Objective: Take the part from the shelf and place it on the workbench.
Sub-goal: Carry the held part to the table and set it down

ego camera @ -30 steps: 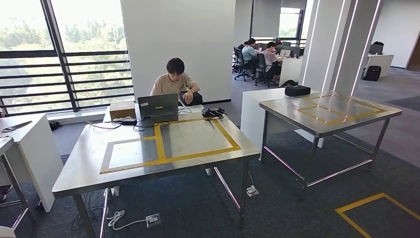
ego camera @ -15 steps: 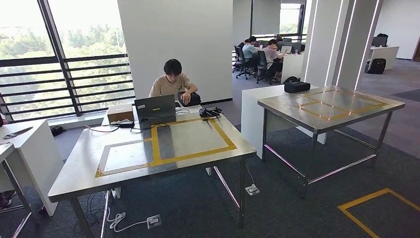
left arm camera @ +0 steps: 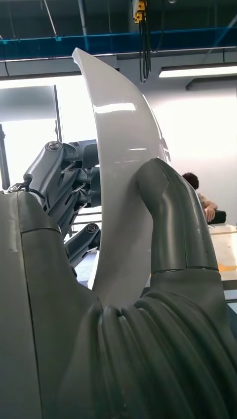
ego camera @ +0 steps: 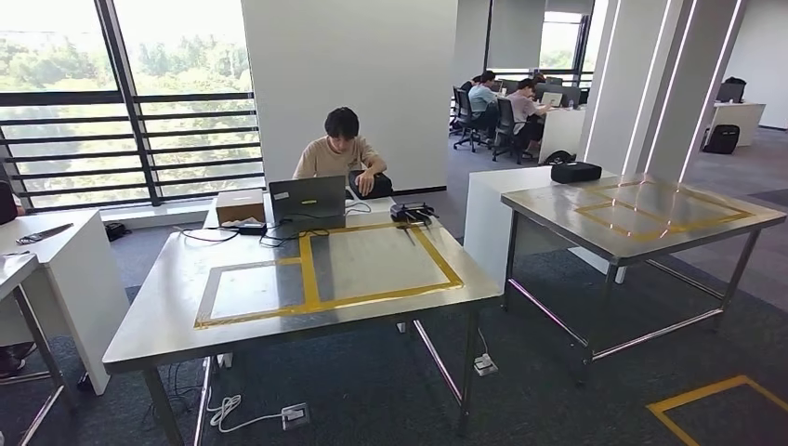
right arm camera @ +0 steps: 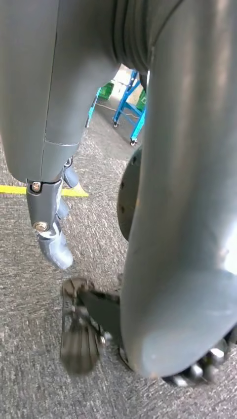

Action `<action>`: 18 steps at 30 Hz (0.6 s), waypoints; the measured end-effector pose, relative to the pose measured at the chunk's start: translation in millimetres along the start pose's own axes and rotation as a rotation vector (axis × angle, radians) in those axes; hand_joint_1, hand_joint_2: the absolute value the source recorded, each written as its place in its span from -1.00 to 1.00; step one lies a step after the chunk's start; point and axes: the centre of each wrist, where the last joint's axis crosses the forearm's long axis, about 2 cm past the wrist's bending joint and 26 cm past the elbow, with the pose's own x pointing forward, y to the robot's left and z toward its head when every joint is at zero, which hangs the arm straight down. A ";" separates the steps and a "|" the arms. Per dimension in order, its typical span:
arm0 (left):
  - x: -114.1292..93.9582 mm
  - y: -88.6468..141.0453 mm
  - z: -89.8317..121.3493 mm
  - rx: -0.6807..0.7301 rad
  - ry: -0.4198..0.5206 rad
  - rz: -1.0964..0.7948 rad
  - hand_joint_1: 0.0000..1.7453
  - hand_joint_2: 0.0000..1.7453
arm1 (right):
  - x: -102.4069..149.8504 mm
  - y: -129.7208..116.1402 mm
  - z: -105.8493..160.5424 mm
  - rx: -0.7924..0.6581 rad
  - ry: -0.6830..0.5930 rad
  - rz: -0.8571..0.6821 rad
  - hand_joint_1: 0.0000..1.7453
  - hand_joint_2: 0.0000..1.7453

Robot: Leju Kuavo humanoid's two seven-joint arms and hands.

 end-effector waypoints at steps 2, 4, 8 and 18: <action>-0.3 -1.0 1.0 -0.003 0.002 0.001 1.00 1.00 | -1.1 0.0 -0.2 0.000 0.004 -0.001 -1.00 -1.00; -0.8 -2.7 1.7 -0.006 0.004 0.002 1.00 1.00 | -1.8 0.0 -0.3 0.001 0.003 -0.003 -1.00 -1.00; -2.2 -5.8 1.8 -0.011 0.005 0.005 1.00 1.00 | -2.8 1.3 -0.5 0.004 0.006 -0.008 -1.00 -1.00; -2.6 -10.0 4.4 -0.007 0.010 -0.001 1.00 1.00 | -3.8 2.6 -0.7 0.006 0.008 -0.011 -1.00 -1.00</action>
